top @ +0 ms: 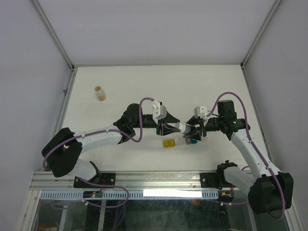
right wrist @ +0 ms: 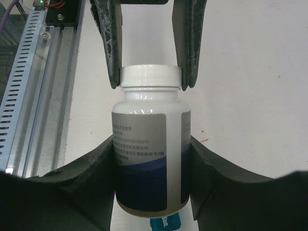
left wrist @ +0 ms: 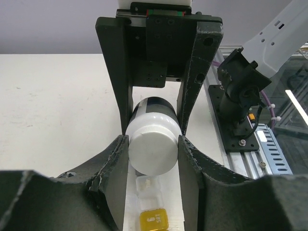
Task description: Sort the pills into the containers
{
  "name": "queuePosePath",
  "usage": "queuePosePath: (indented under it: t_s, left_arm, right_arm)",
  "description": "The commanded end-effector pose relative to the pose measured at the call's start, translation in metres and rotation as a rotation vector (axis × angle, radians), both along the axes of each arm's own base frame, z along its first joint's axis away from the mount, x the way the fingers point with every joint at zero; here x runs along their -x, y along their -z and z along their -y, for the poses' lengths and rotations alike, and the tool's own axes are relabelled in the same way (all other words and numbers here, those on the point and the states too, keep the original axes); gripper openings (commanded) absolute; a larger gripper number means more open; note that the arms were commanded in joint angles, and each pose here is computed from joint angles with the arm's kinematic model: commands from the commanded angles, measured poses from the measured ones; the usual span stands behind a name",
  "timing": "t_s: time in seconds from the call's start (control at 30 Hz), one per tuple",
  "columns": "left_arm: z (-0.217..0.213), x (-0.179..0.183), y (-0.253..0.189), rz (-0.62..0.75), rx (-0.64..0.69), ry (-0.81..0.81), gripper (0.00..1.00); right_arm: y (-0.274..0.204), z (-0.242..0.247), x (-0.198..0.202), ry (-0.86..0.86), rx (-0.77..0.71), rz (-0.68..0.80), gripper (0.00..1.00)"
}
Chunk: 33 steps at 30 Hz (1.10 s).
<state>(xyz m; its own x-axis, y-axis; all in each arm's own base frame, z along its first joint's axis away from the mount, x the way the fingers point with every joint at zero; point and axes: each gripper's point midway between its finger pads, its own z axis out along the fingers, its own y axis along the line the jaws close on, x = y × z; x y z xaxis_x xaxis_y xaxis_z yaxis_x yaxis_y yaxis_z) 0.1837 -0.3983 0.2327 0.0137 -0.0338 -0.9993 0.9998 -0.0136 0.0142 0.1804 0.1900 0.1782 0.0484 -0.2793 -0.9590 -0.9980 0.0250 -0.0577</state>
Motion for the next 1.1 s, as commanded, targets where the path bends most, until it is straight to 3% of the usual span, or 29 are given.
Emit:
queuePosePath:
  t_s: [0.0,0.13,0.33,0.53,0.63,0.77,0.93,1.07]
  left_arm:
    - [0.004,0.002,-0.019,-0.049,0.035,0.012,0.18]
    - [0.004,-0.004,-0.025,-0.250,0.041,-0.061,0.01]
    - [-0.004,-0.030,-0.035,-0.628,0.099,-0.318,0.00]
    - [-0.001,-0.033,-0.043,-0.728,0.101,-0.432,0.00]
    - [-0.002,-0.030,-0.054,-0.729,0.124,-0.414,0.40]
    - [-0.006,-0.022,-0.075,-0.660,0.192,-0.358,0.70]
    - [-0.025,-0.025,-0.091,-0.483,0.264,-0.398,0.94]
    - [-0.043,-0.014,-0.099,-0.196,0.288,-0.370,0.99]
  right_arm:
    - [-0.016,-0.005,0.001,-0.041,-0.049,0.053,0.00]
    - [-0.015,-0.005,0.000,-0.038,-0.046,0.054,0.00]
    - [-0.014,-0.004,-0.002,-0.032,-0.038,0.051,0.00]
    - [-0.013,-0.004,-0.002,-0.029,-0.035,0.050,0.00]
    - [-0.013,-0.004,-0.003,-0.027,-0.035,0.051,0.00]
    - [-0.014,-0.004,-0.002,-0.029,-0.038,0.052,0.00]
    - [-0.015,-0.004,-0.001,-0.031,-0.041,0.052,0.00]
    - [-0.015,-0.005,-0.001,-0.033,-0.042,0.053,0.00]
